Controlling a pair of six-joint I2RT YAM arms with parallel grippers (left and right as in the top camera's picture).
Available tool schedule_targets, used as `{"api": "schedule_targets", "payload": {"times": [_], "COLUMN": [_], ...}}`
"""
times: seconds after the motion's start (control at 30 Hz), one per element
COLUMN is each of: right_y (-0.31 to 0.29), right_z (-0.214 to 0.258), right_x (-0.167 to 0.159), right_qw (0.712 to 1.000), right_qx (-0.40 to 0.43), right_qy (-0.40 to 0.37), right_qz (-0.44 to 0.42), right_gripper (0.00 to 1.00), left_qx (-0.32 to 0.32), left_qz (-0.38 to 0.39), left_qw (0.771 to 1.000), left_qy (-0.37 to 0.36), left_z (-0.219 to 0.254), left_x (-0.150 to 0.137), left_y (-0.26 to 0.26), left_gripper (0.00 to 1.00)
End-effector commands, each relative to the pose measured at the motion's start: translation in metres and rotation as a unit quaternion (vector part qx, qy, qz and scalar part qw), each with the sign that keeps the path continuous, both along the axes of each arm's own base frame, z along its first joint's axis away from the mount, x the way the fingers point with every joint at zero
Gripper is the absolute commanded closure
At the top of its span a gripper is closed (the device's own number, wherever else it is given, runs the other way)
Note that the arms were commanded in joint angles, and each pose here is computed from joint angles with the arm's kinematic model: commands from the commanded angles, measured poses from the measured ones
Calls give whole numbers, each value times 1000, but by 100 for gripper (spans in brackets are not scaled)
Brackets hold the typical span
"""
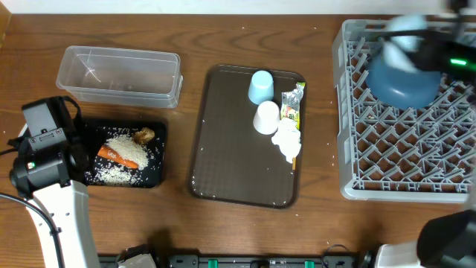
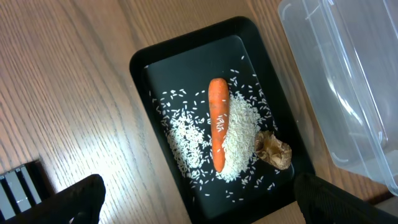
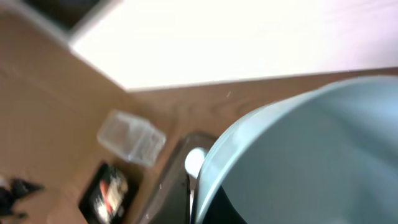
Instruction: Sort waste into correct bins and load items into the dishwasher rack
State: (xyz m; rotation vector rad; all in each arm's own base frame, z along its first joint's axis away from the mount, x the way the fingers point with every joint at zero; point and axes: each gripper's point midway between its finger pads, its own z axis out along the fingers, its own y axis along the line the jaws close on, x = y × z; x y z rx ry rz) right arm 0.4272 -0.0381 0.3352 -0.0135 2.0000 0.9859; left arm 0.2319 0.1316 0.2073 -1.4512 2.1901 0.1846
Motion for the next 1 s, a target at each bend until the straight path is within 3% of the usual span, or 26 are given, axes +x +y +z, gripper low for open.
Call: {"api": "schedule_targets", "payload": {"times": [0.0,0.1,0.33,0.57,0.77,0.97], "right_y": [-33,-81,-131,-157,-175,-156], "right_z": [13,1,-29,-63,-100,-111], "right_x": [-17,-17,6,40,76,102], "right_qw": [997,996,994,993,987,989], "right_qx": [73,74,89,93,93,88], "right_qy": [-21,-22,-42,-48,-17,-40], "right_qz": [19,-32,-48,-63,-133,-110], "right_gripper": [99,99,99,99,99,99], "left_qx": [1,1,1,1,1,1], "left_qz": [6,6,6,6,6,6], "left_qw": [1000,1000,1000,1000,1000,1000], "left_qy": [-11,-11,-11,-11,-11,-11], "left_z": [7,7,7,7,7,7], "left_x": [2,2,2,2,2,2], "left_y": [2,2,2,2,2,2], "left_gripper": [2,2,2,2,2,2]}}
